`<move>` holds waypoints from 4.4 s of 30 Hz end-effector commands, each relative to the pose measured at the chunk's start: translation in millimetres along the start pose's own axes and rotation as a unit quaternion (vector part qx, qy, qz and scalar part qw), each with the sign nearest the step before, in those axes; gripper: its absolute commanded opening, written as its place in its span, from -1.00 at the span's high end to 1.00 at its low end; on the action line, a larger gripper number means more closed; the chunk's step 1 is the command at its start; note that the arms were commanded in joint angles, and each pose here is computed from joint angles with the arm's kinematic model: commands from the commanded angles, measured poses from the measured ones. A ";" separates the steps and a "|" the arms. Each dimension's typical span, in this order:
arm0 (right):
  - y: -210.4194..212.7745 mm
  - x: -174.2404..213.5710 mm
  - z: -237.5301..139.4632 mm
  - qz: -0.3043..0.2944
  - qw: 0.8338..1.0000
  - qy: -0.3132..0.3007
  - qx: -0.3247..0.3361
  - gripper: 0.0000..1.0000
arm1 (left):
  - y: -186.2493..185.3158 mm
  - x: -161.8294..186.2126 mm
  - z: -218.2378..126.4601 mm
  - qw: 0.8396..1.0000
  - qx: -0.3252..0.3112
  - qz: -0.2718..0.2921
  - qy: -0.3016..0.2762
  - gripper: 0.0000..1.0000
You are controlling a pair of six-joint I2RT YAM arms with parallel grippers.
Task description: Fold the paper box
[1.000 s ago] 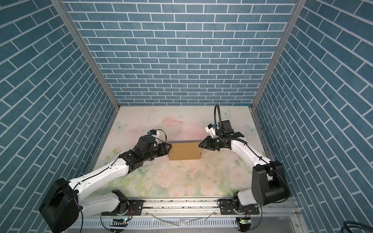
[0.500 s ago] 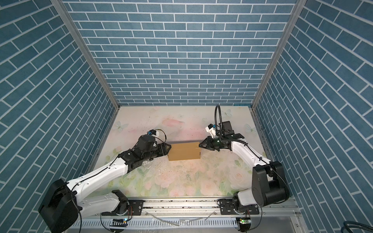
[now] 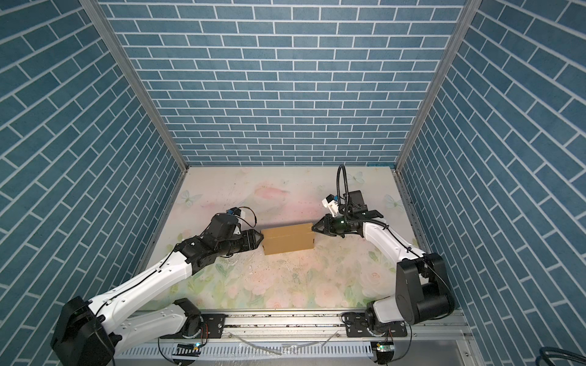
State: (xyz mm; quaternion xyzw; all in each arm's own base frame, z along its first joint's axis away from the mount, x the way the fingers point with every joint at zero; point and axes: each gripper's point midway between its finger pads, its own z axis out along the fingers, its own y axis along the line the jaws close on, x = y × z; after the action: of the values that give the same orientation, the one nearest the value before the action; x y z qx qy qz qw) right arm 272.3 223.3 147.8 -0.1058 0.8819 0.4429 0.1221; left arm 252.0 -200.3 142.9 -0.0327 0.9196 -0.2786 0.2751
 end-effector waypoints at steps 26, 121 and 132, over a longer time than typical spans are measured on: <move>-32.5 51.8 11.5 0.038 0.996 0.062 0.049 0.68 | 40.1 45.4 17.0 0.998 -0.032 -0.029 0.049 -0.24; -30.6 24.6 60.3 -0.022 0.990 0.091 0.103 0.04 | 47.2 106.9 41.6 0.991 -0.031 -0.095 0.087 -0.22; -31.9 31.5 62.2 -0.012 0.990 0.097 0.103 0.10 | 34.8 99.6 55.0 0.992 -0.023 -0.082 0.090 -0.22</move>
State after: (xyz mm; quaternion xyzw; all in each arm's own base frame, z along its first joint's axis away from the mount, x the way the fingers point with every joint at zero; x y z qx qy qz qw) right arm 255.1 249.4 74.2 -0.1333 0.9307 0.3381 0.0416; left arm 194.9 -211.5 32.4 -0.1017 0.9421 -0.2761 0.1609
